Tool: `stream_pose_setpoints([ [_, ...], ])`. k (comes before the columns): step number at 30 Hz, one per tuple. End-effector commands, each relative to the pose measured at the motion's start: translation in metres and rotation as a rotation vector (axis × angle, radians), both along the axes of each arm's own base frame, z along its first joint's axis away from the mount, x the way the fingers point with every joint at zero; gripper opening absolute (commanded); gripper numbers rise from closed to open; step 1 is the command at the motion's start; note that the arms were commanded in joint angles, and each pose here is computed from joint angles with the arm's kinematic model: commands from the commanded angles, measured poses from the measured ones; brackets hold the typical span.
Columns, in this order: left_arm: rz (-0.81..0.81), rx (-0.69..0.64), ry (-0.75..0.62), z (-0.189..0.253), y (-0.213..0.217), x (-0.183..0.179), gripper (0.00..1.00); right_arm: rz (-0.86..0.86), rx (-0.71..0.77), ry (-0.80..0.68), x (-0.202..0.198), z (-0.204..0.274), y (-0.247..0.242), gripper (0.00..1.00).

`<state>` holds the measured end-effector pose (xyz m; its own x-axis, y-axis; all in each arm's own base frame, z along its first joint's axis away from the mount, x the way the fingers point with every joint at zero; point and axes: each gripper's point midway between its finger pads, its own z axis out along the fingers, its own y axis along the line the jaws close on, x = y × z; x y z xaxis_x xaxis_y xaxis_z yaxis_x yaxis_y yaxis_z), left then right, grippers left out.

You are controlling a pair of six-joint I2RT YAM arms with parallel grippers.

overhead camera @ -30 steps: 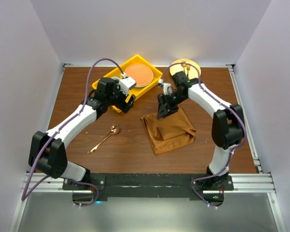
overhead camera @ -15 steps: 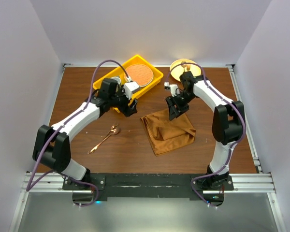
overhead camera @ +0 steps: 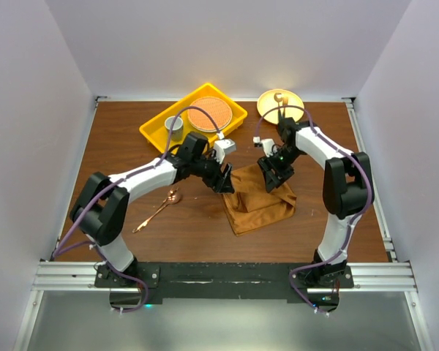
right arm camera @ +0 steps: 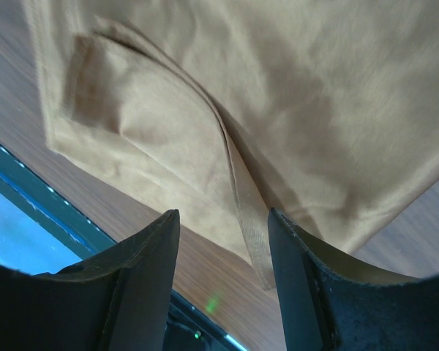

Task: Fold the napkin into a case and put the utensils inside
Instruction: Fold the rectangle-folded napkin at the center of the board.

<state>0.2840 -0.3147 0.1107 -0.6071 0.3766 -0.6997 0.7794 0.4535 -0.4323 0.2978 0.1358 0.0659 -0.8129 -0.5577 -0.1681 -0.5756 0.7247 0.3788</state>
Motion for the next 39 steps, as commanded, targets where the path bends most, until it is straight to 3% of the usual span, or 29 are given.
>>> stream_pose_setpoints([
  [1, 0.032, -0.072, 0.027, 0.014, -0.019, 0.006, 0.69, 0.045, -0.039, -0.048, -0.007, 0.007, -0.013, 0.55],
  [8, 0.059, -0.046, 0.037, 0.002, -0.018, 0.01, 0.69, 0.076, -0.07, -0.078, -0.012, 0.007, -0.022, 0.45],
  [15, 0.075, -0.035, 0.072, -0.01, -0.019, 0.01, 0.64, 0.128, -0.095, -0.112, -0.014, 0.009, -0.03, 0.29],
  [39, 0.19, -0.014, 0.265, -0.045, -0.047, 0.01, 0.52, 0.097, -0.085, -0.097, -0.04, 0.011, -0.042, 0.33],
])
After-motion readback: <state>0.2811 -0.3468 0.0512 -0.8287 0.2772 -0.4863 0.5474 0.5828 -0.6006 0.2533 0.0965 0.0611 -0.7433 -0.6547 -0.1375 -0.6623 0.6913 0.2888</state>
